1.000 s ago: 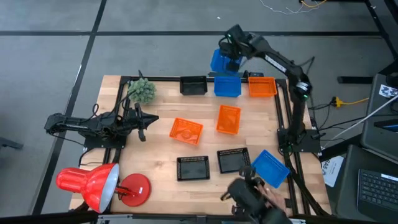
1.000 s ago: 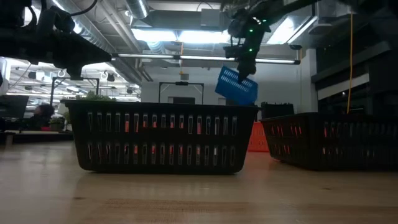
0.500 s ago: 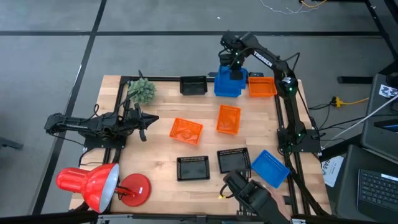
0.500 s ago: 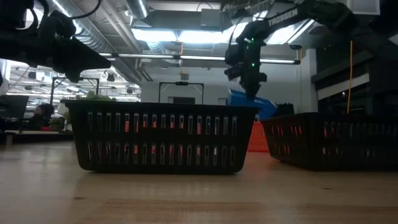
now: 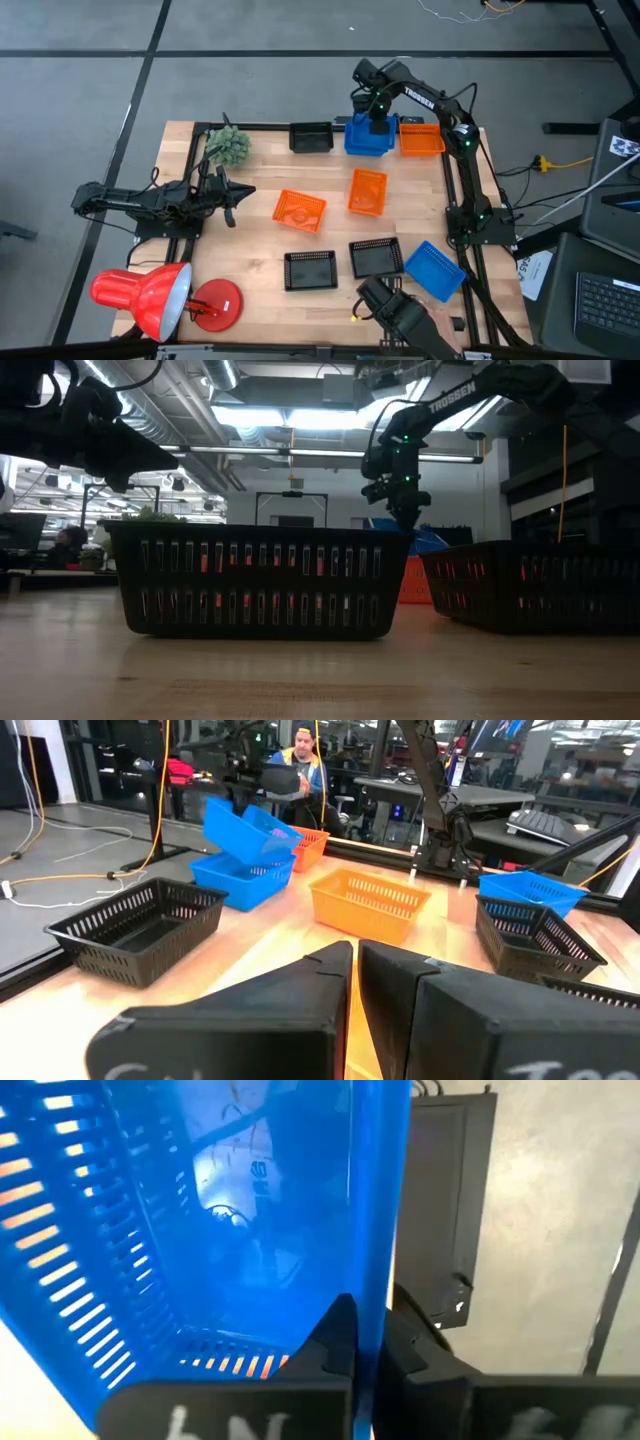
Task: Stack baskets by color
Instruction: Stack the middle blue bin on the top blue bin, then stack the middle orange bin on the top orange bin
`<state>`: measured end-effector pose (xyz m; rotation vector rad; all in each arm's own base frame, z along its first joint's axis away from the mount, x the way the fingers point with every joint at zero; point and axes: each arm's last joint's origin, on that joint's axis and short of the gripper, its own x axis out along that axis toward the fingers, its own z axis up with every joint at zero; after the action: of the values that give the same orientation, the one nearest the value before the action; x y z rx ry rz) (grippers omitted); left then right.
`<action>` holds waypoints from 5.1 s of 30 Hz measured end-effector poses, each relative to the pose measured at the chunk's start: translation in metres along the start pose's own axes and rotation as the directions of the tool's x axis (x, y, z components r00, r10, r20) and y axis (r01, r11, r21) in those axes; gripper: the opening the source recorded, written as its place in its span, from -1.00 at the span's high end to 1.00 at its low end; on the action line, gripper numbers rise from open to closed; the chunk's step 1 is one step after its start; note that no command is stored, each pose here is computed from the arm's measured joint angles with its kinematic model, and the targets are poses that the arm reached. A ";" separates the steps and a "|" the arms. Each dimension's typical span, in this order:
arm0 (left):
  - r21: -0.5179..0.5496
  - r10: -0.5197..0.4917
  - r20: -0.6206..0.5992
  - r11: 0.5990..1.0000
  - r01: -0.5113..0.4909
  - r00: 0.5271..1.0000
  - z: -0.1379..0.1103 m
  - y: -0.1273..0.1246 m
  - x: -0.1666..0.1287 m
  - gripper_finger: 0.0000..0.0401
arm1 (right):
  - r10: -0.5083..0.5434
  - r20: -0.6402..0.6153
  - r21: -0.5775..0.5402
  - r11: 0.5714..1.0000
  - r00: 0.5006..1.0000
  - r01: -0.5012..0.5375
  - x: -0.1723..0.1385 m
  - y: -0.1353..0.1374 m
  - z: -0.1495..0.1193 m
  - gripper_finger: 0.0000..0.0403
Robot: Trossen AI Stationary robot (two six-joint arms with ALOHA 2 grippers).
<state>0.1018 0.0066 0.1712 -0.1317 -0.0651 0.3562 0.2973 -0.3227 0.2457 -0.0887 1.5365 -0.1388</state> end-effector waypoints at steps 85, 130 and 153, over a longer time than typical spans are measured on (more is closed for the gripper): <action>0.002 -0.008 -0.001 1.000 0.008 1.000 0.000 0.000 0.000 0.93 | -0.092 -0.009 -0.774 0.632 0.996 0.052 0.001 0.283 -0.026 0.55; 0.002 -0.008 -0.002 1.000 0.008 1.000 0.000 0.000 0.000 0.93 | -0.065 -0.092 -0.788 0.614 0.994 -0.032 0.033 0.287 -0.014 0.55; 0.003 -0.008 -0.004 1.000 0.008 1.000 0.000 0.000 0.000 0.93 | -0.008 -0.014 -0.426 0.905 1.000 0.001 0.002 0.310 0.004 0.97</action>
<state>0.1019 0.0063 0.1709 -0.1294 -0.0616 0.3479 0.3118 -0.0170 0.1987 -0.4410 1.5606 0.1981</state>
